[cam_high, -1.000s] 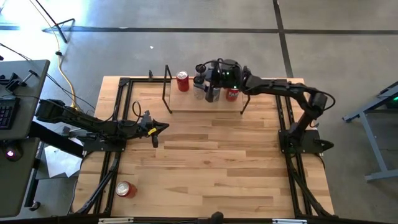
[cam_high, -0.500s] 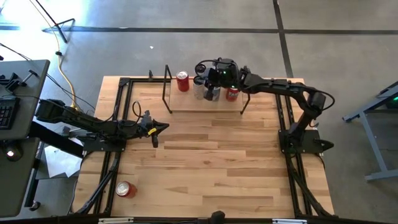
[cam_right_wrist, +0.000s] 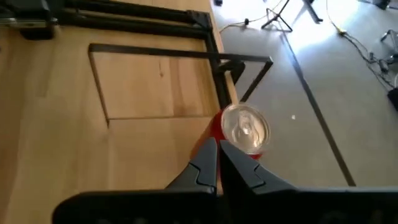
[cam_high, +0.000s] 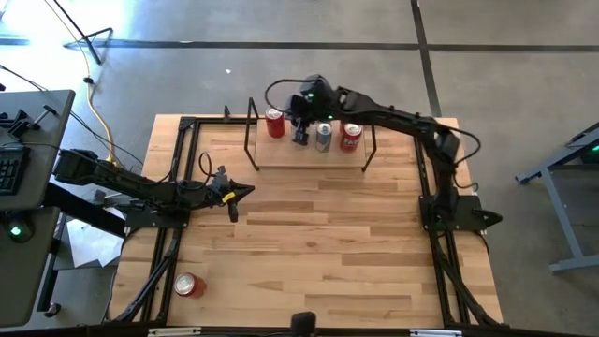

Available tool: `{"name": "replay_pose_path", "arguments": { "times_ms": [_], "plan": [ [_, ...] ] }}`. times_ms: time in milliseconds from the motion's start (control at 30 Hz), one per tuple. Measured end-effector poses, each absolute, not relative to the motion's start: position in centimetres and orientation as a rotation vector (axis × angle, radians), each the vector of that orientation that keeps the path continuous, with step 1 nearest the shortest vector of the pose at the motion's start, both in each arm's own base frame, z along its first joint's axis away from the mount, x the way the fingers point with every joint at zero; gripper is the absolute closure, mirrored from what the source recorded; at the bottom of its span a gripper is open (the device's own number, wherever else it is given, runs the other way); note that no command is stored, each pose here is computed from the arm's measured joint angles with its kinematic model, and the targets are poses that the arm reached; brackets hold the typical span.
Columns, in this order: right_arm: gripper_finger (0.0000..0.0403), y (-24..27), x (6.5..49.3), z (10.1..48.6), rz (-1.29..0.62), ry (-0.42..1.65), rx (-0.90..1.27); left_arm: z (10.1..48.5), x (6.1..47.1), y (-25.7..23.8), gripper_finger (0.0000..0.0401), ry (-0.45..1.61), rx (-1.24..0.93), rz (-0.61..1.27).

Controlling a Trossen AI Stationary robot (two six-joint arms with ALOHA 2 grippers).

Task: Place canned beverage on shelf
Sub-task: Put the white yellow soda can on the shelf aligned with the other white yellow soda can

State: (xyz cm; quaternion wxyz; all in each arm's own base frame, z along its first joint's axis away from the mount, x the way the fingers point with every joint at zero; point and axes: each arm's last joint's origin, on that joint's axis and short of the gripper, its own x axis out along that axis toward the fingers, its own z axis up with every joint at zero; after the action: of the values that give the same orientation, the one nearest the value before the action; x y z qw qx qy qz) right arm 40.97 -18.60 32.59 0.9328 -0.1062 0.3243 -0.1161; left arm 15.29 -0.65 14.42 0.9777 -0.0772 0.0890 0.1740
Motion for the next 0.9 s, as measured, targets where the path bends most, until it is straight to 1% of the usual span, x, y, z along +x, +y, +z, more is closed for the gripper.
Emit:
{"name": "replay_pose_path", "arguments": {
  "times_ms": [133, 367, 900],
  "plan": [
    [0.0403, -19.2, 42.7, 32.0, -0.248, 0.736, -0.234, 14.4, 15.3, -0.7, 0.0398, 0.184, -0.154, 0.351],
    [0.0403, -19.9, 43.5, 31.2, -0.307, 0.876, -0.253, 14.3, 15.3, -0.6, 0.0398, 0.192, -0.152, 0.352],
    [0.0403, -19.9, 43.3, 31.2, -0.304, 0.915, -0.275, 14.3, 15.3, -0.6, 0.0398, 0.193, -0.153, 0.352]
  ]
}}
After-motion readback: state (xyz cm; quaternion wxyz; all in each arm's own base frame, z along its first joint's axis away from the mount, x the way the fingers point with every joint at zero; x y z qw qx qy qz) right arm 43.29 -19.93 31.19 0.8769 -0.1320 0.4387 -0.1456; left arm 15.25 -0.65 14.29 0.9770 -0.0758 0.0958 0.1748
